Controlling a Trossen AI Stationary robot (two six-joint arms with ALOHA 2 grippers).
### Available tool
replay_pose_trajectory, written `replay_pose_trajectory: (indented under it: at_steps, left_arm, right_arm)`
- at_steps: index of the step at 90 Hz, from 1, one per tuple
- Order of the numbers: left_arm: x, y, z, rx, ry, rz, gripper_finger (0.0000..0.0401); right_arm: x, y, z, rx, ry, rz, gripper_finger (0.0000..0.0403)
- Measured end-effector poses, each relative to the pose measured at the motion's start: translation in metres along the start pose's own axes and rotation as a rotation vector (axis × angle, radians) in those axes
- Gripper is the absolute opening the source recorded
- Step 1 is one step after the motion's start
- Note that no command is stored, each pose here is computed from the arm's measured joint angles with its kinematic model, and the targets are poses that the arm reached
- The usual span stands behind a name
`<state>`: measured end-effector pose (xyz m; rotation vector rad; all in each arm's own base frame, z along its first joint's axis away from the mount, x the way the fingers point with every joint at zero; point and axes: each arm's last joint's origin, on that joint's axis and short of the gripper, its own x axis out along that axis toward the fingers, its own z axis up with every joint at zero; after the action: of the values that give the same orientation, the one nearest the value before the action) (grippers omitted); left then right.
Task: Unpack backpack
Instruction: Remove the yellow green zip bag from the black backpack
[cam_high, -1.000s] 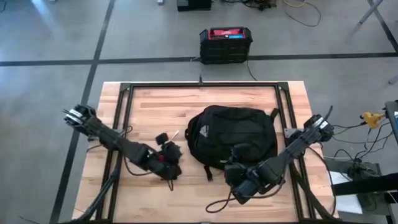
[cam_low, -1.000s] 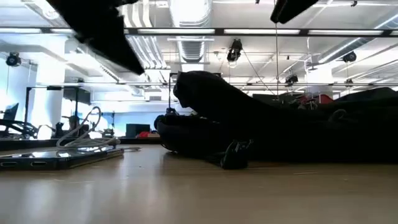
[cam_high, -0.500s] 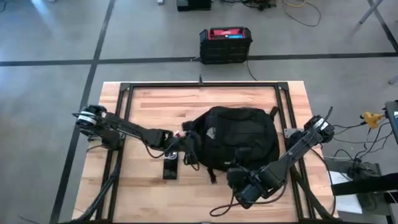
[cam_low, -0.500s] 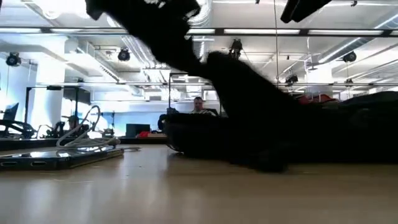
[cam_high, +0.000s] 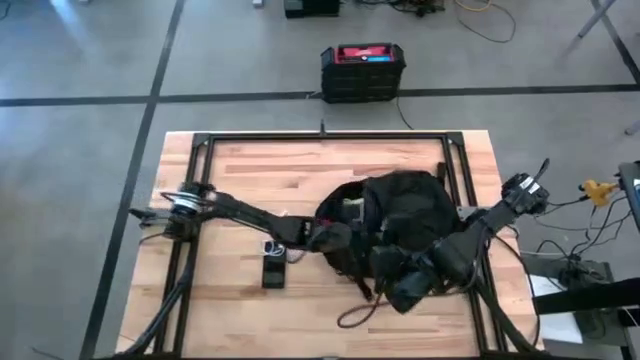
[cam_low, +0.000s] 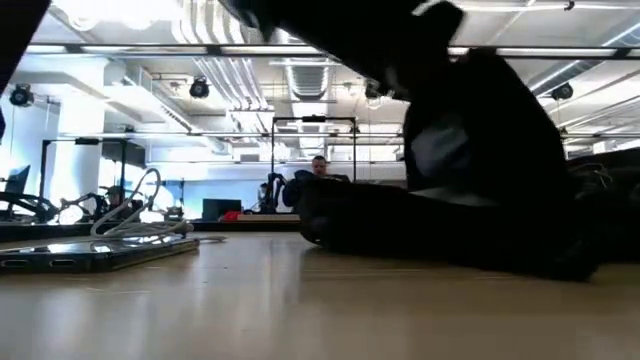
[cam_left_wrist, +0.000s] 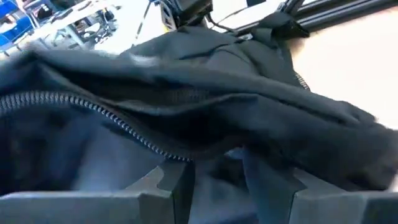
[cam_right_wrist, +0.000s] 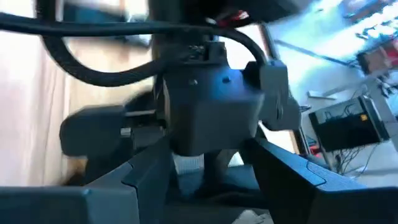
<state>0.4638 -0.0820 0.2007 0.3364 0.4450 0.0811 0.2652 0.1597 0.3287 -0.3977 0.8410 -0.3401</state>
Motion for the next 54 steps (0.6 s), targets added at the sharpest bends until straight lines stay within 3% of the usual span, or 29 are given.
replay_pose_trajectory:
  at_steps: [17,33,54]
  left_arm:
    - [0.02,-0.006,0.007,-0.01,-0.036,0.007,0.0119]
    - [0.018,-0.004,0.013,-0.009,-0.085,0.011,0.0119]
    - [0.009,-0.005,0.014,0.035,-0.023,-0.017,0.0119]
  right_arm:
    - [-0.006,-0.021,-0.005,-0.003,0.061,0.044,0.02]
    - [-0.005,-0.026,-0.007,0.0,0.069,0.099,0.02]
    - [-0.001,-0.024,-0.023,-0.007,0.14,0.081,0.0199]
